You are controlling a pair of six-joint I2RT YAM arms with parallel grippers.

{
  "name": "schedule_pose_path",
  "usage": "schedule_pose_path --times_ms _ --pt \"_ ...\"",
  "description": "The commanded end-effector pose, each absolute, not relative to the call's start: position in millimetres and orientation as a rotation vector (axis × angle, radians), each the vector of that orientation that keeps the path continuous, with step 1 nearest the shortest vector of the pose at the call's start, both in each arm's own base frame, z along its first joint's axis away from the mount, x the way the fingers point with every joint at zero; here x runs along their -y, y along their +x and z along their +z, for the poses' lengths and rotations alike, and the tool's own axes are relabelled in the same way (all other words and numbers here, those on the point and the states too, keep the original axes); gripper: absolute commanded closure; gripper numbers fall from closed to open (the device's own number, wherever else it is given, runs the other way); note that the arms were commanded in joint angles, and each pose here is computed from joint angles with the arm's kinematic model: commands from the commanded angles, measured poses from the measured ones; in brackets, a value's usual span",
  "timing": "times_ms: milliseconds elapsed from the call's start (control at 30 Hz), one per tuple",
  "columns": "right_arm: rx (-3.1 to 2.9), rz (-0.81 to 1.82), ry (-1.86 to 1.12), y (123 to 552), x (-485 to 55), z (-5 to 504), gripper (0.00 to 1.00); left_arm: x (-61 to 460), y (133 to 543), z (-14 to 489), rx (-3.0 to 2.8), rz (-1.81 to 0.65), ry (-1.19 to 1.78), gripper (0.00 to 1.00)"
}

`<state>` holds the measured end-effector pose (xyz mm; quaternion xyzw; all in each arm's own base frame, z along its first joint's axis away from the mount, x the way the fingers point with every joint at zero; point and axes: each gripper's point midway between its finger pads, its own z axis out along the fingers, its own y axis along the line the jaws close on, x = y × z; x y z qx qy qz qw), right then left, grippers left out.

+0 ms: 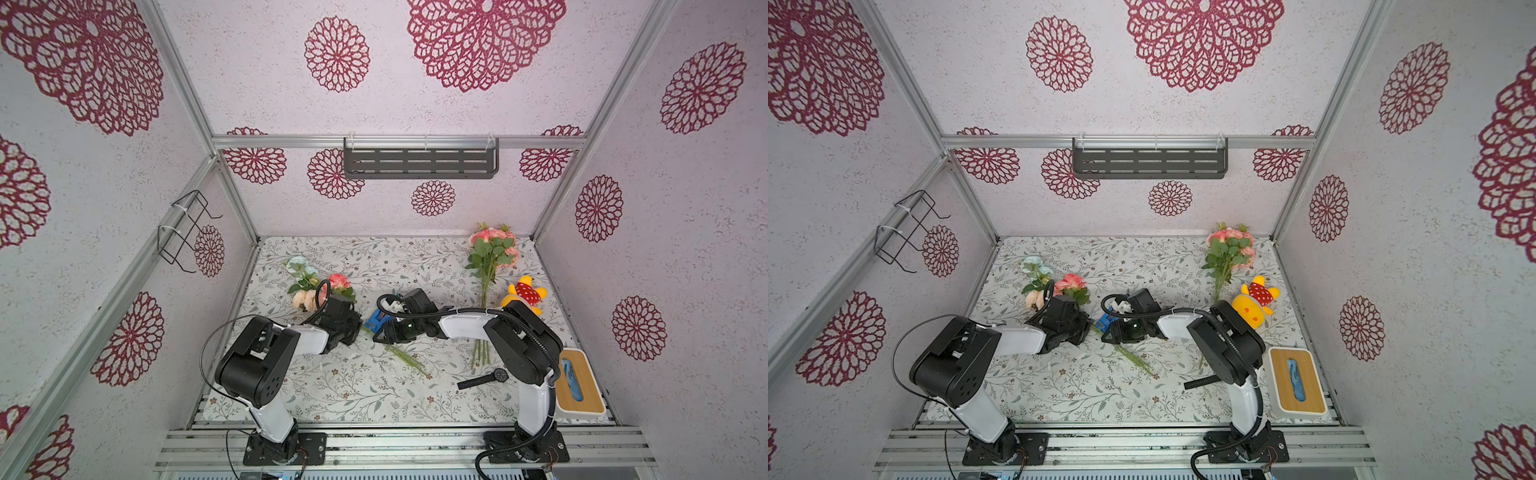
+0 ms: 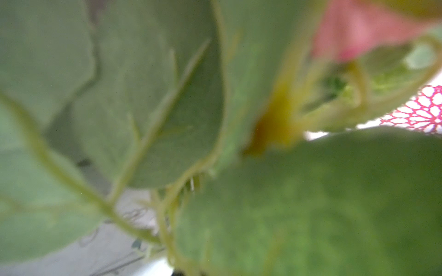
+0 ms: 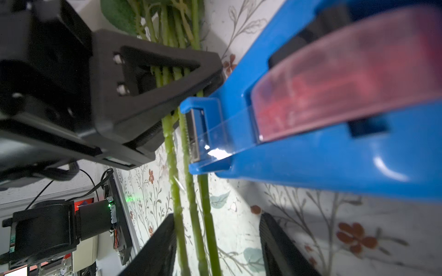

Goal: Wrap bouquets with tape
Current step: Pick up the unwrapped bouquet from the center of the board, then wrap the tape around the bouquet.

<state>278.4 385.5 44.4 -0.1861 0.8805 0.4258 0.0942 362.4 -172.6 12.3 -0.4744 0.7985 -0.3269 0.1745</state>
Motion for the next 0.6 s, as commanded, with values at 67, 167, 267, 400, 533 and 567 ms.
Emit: schedule_pose_path --times_ms 67,167,267,400,533,567 --pt "-2.695 1.093 -0.593 276 -375 21 0.50 172 343 5 -2.333 -0.889 -1.390 1.00" --pt "-2.730 0.794 -0.690 275 -362 8 0.62 170 345 9 -2.321 -0.895 -1.383 1.00" --pt "-2.711 0.534 -0.713 277 -347 -1 0.73 169 348 13 -2.314 -0.893 -1.372 1.00" --pt "-2.644 0.333 -0.772 281 -345 1 0.74 170 350 15 -2.317 -0.895 -1.362 1.00" --pt "-2.598 0.268 -0.799 285 -348 4 0.91 170 351 17 -2.314 -0.902 -1.359 1.00" --pt "-2.589 0.291 -0.809 285 -351 5 0.91 169 350 18 -2.312 -0.898 -1.361 1.00"
